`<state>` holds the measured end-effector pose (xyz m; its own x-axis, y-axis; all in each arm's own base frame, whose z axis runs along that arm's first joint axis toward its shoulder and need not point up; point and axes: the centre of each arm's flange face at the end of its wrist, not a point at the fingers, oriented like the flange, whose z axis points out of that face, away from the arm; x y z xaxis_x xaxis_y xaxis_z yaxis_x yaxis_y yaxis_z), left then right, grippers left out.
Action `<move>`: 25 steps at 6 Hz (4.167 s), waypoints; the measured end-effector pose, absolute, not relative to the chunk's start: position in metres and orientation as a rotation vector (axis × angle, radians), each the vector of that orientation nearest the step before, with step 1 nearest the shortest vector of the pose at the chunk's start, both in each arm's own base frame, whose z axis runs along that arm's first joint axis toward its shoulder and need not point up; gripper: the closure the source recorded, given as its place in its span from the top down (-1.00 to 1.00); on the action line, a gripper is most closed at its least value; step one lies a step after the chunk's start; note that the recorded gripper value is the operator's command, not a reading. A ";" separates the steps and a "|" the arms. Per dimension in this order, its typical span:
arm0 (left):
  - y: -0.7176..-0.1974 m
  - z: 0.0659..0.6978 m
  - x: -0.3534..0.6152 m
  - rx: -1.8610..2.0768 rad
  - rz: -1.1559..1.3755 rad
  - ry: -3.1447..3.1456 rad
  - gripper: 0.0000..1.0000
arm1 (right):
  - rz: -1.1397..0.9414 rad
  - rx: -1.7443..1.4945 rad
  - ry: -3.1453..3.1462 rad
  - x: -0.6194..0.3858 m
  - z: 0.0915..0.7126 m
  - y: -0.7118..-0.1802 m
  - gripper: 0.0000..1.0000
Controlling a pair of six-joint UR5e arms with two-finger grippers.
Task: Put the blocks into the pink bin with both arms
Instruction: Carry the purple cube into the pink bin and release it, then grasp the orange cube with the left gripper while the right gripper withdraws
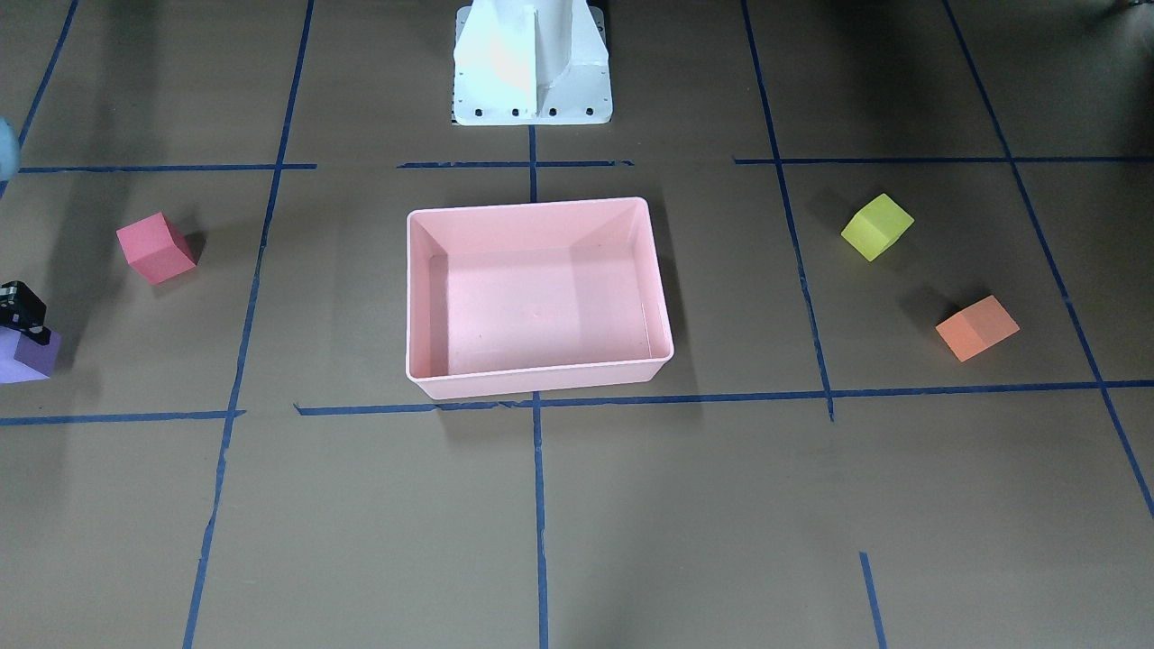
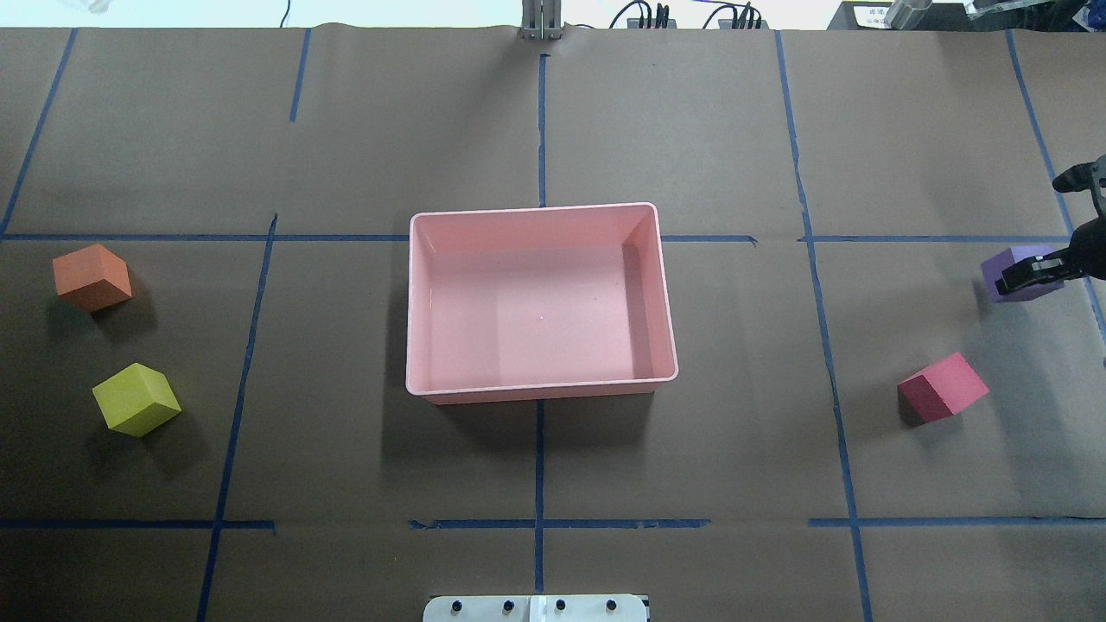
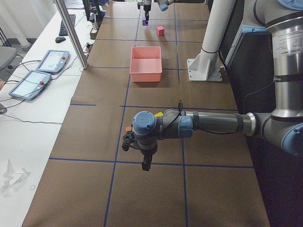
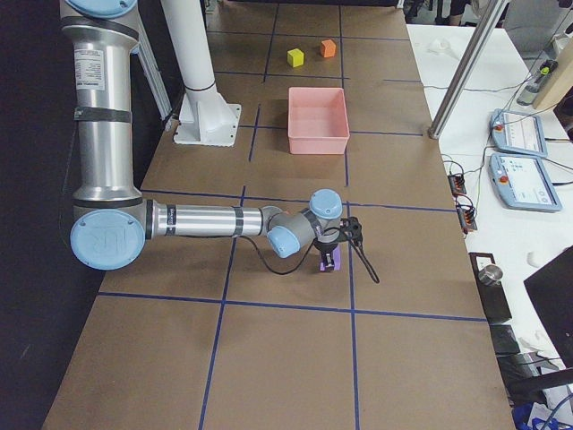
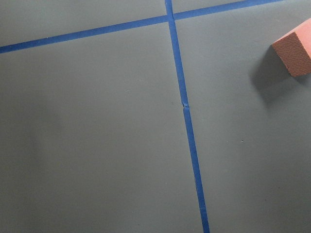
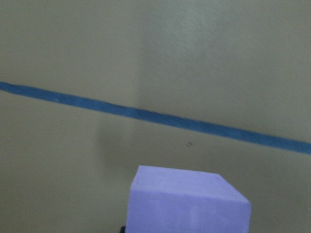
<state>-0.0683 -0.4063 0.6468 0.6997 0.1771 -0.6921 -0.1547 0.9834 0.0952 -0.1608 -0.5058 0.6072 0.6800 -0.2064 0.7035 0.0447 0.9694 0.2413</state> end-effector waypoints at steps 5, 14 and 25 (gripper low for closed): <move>-0.416 0.631 -0.067 0.071 0.201 0.771 1.00 | 0.023 0.114 -0.952 -0.393 0.284 -0.519 -0.08; -0.499 0.569 0.070 0.040 -0.090 0.840 1.00 | 0.112 0.115 -0.879 -0.492 0.150 -0.457 1.00; -0.521 0.617 0.231 -0.096 -0.265 0.806 -0.09 | 0.055 0.125 -0.809 -0.440 0.219 -0.491 1.00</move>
<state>0.2312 -0.5207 0.6174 0.6616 -0.2702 -0.6995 0.1978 0.9627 -0.1848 -0.4397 -0.4908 0.2193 0.6890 0.0008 0.7248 -0.0966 0.9912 0.0907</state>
